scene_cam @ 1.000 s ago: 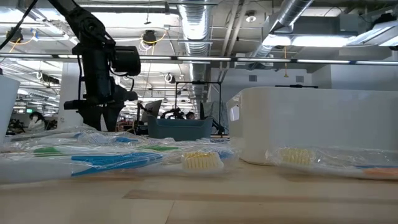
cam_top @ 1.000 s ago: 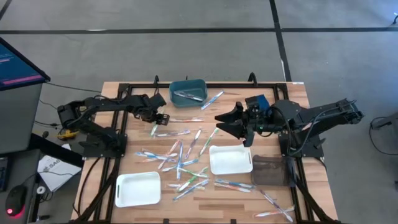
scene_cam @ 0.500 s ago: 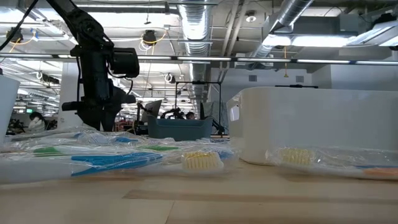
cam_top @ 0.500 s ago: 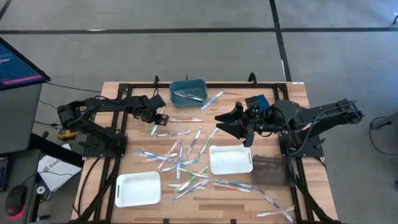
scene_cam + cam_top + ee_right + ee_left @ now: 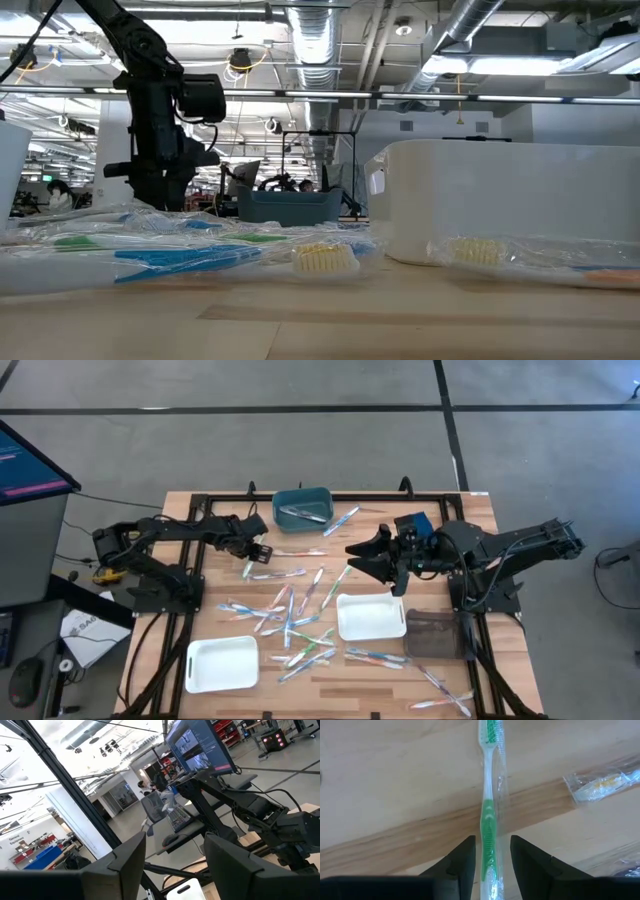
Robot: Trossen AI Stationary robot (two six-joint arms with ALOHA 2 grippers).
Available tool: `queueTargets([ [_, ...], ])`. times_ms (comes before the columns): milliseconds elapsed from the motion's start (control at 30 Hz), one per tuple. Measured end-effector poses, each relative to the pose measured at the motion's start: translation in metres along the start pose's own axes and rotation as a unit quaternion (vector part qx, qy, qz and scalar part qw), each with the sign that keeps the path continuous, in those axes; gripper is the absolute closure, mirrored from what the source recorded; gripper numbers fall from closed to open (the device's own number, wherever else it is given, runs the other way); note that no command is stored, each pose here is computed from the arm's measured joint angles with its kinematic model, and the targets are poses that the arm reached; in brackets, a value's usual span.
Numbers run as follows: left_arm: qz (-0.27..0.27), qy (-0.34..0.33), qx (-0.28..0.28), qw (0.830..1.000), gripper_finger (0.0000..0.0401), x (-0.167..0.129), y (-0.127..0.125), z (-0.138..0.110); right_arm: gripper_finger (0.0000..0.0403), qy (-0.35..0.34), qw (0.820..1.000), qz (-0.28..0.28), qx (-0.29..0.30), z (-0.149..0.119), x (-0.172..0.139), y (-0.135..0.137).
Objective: Pick & Place Toothbrushes
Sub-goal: Put the green toothbrush into the bottom white bin
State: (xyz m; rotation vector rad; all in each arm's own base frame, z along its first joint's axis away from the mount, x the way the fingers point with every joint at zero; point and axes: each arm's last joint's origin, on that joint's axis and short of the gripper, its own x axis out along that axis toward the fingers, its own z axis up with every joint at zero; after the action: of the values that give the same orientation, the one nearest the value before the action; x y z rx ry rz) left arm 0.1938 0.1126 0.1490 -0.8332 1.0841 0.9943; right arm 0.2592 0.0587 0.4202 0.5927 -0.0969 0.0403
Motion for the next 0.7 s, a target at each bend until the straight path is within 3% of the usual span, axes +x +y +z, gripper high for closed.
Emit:
queueTargets([
  [700,0.002,-0.002,0.01,1.0,0.0286,0.0022,-0.0019,-0.0004,0.0207,0.003,1.0,-0.002,-0.002,-0.0007,0.0,-0.0004],
])
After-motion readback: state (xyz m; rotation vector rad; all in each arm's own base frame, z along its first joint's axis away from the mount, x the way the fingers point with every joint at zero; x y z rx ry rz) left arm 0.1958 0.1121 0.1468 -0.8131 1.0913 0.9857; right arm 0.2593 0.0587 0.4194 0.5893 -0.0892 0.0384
